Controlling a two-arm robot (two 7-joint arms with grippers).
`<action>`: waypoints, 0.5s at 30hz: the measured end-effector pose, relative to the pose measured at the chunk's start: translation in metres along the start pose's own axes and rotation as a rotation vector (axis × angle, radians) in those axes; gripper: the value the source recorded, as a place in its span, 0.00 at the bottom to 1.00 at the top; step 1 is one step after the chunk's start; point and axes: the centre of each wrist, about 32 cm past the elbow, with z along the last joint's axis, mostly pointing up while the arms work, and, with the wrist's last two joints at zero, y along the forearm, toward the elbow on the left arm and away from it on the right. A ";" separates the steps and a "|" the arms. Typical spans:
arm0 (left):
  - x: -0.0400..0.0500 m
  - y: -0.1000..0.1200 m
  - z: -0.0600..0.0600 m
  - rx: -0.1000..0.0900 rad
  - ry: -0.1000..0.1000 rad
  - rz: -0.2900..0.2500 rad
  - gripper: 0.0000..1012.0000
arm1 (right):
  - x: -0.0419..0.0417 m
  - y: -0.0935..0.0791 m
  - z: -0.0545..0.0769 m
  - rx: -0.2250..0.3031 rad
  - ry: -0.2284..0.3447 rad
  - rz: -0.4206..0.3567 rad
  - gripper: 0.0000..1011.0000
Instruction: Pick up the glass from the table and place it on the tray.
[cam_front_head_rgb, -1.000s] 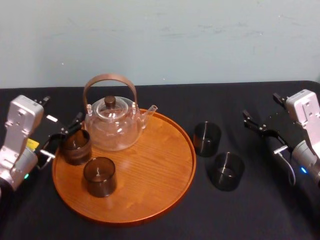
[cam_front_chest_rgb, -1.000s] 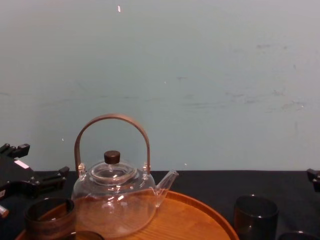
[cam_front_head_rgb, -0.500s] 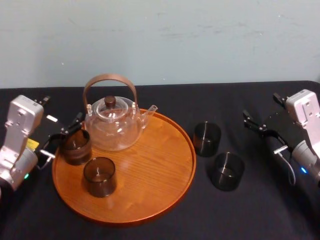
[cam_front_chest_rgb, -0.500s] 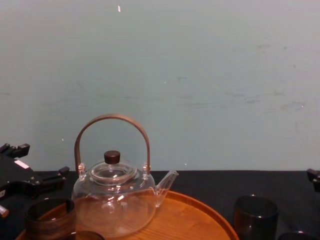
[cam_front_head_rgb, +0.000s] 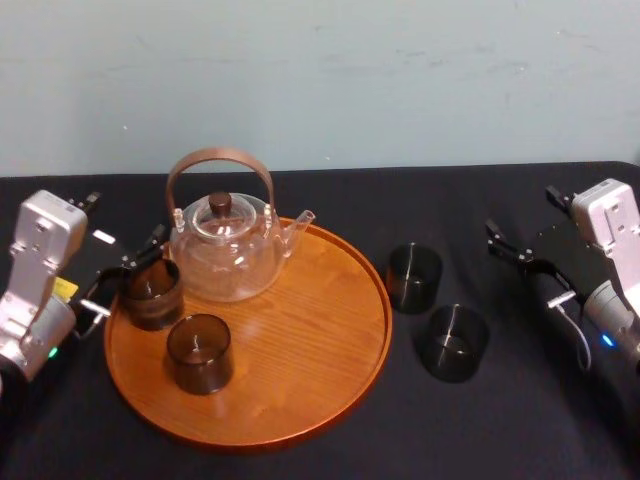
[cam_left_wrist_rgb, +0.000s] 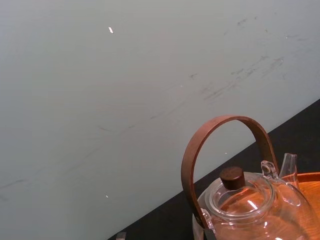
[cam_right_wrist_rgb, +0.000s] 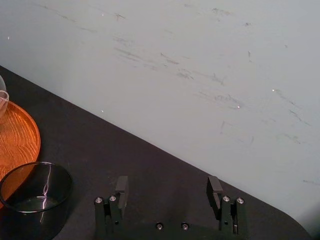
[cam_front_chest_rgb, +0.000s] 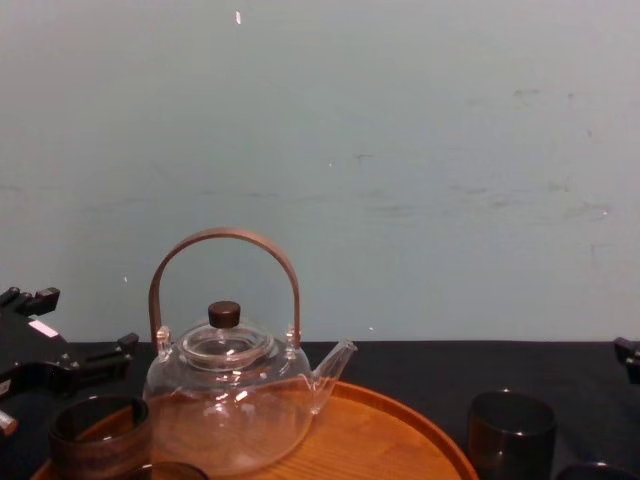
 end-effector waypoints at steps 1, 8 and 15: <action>0.0000 0.000 0.000 0.000 0.000 0.000 0.99 | 0.0000 0.000 0.000 0.000 0.000 0.000 0.99; 0.0000 0.000 0.000 0.000 0.000 0.000 0.99 | 0.0000 0.000 0.000 0.000 0.000 0.000 0.99; 0.0000 0.000 0.000 0.000 0.000 0.000 0.99 | 0.0024 -0.002 0.002 0.006 0.005 0.024 0.99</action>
